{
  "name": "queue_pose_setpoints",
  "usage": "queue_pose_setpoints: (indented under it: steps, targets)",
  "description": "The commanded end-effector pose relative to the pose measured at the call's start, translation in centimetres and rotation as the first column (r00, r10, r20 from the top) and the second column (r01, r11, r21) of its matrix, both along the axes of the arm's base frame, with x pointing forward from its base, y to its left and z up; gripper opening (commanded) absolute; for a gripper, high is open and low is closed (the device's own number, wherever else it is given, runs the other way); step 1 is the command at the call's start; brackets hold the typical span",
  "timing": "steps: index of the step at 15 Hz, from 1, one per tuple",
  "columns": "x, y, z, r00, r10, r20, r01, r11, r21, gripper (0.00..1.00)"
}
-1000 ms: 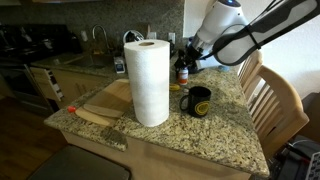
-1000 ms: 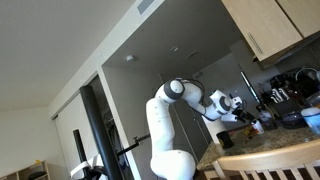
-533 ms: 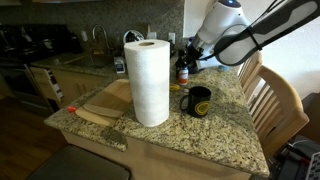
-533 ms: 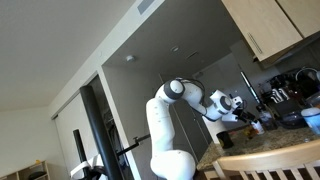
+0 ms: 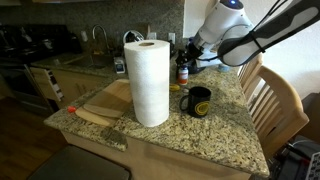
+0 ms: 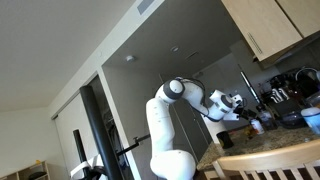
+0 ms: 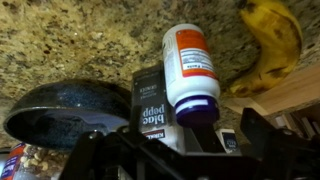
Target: Put the bottle in the bowl and then put it back on the counter
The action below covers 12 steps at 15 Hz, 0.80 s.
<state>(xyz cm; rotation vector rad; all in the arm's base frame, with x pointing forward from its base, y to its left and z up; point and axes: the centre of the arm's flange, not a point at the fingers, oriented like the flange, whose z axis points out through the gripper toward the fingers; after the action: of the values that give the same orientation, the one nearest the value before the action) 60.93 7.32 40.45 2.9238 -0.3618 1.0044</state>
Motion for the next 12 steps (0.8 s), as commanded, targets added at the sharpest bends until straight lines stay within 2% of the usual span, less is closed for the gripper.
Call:
queue_pose_setpoints:
  steps: [1,5,8,9,12]
  targets:
    - [0.0,-0.2,0.1,1.000,-0.005,0.006,0.005,1.000,-0.002,1.00]
    - [0.1,-0.1,0.2,1.000,-0.005,0.009,0.005,1.000,-0.001,1.00]
    - [-0.3,0.4,0.1,0.998,-0.019,-0.060,0.021,0.999,0.042,1.00]
    - [0.0,0.6,-0.1,1.000,-0.012,-0.023,0.013,0.999,0.034,1.00]
    - [-0.1,1.0,-0.3,0.999,-0.018,-0.037,0.020,0.999,0.046,1.00]
